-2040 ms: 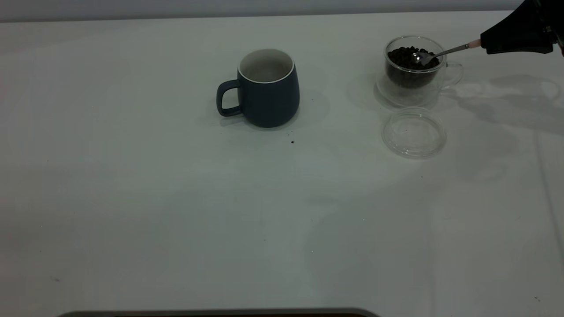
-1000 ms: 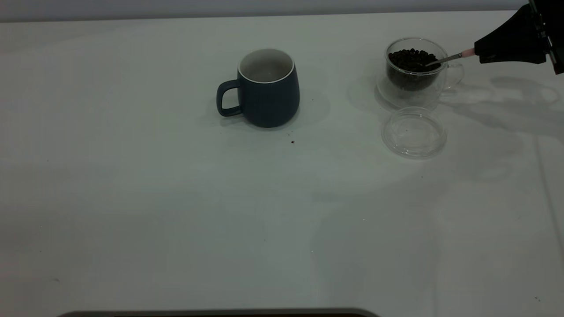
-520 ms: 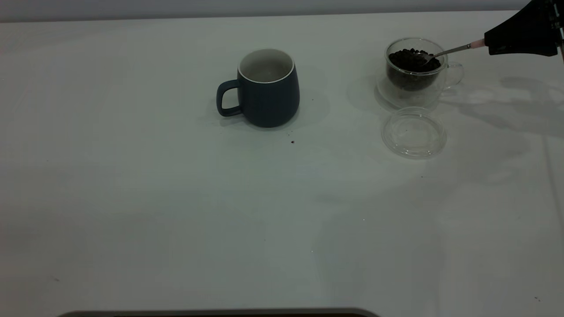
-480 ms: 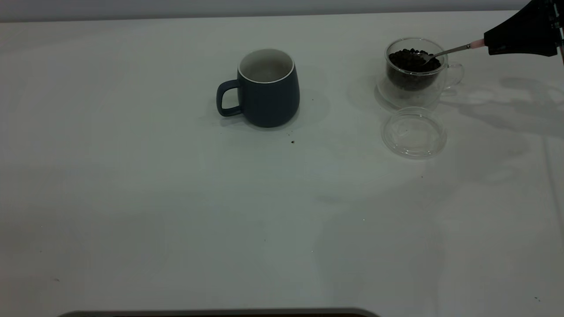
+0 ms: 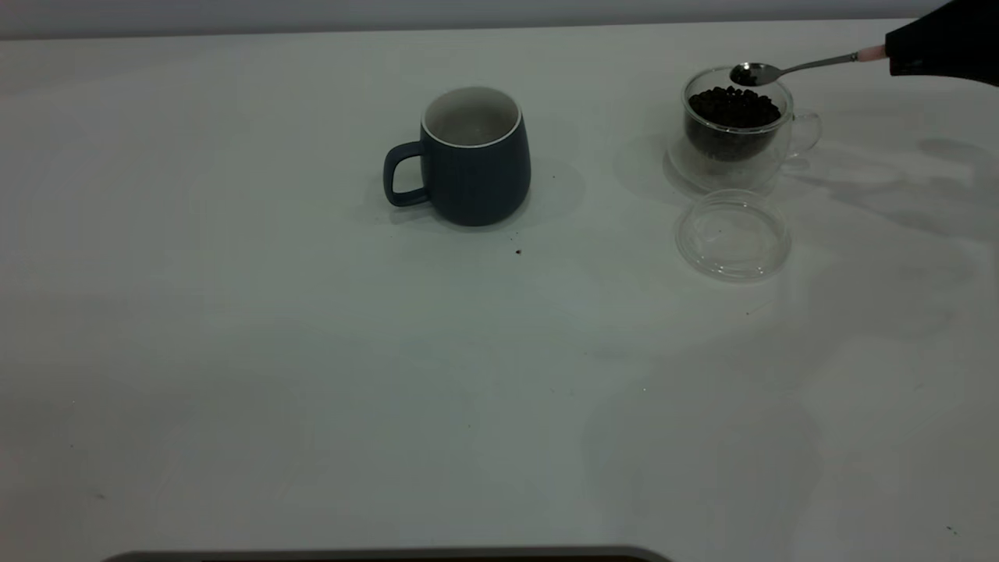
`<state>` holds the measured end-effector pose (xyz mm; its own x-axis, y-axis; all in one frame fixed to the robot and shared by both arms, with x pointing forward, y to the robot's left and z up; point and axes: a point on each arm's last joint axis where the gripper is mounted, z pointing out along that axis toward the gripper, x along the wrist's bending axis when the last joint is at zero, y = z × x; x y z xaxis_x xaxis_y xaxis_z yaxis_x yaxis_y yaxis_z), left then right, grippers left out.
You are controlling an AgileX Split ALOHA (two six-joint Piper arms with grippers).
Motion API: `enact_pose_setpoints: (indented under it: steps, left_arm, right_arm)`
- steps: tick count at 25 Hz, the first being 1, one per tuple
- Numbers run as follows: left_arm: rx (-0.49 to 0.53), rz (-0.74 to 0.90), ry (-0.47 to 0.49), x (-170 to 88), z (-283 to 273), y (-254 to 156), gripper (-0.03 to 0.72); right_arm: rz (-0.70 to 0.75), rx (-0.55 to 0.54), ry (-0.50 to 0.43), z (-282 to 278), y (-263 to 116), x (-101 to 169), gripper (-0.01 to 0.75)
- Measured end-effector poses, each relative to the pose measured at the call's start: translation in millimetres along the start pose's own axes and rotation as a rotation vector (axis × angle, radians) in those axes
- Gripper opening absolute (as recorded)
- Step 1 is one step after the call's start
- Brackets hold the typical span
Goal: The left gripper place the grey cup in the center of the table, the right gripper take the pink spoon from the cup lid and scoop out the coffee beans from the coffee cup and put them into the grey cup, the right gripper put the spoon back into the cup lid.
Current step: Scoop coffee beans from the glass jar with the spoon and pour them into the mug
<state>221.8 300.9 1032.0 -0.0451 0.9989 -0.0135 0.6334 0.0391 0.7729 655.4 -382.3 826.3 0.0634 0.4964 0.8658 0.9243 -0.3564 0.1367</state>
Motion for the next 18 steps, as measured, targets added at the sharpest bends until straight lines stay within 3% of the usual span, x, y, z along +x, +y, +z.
enact_pose_setpoints:
  steps: [7, 18]
  left_arm:
    - [0.000, 0.002, 0.000, 0, 0, 0, 0.567]
    - [0.000, 0.001, 0.000, 0, 0, 0, 0.567]
  right_arm:
    - [0.068, -0.003, 0.013, 8, -4, -14, 0.100]
    - [0.100, 0.007, 0.031, 19, -3, 1, 0.100]
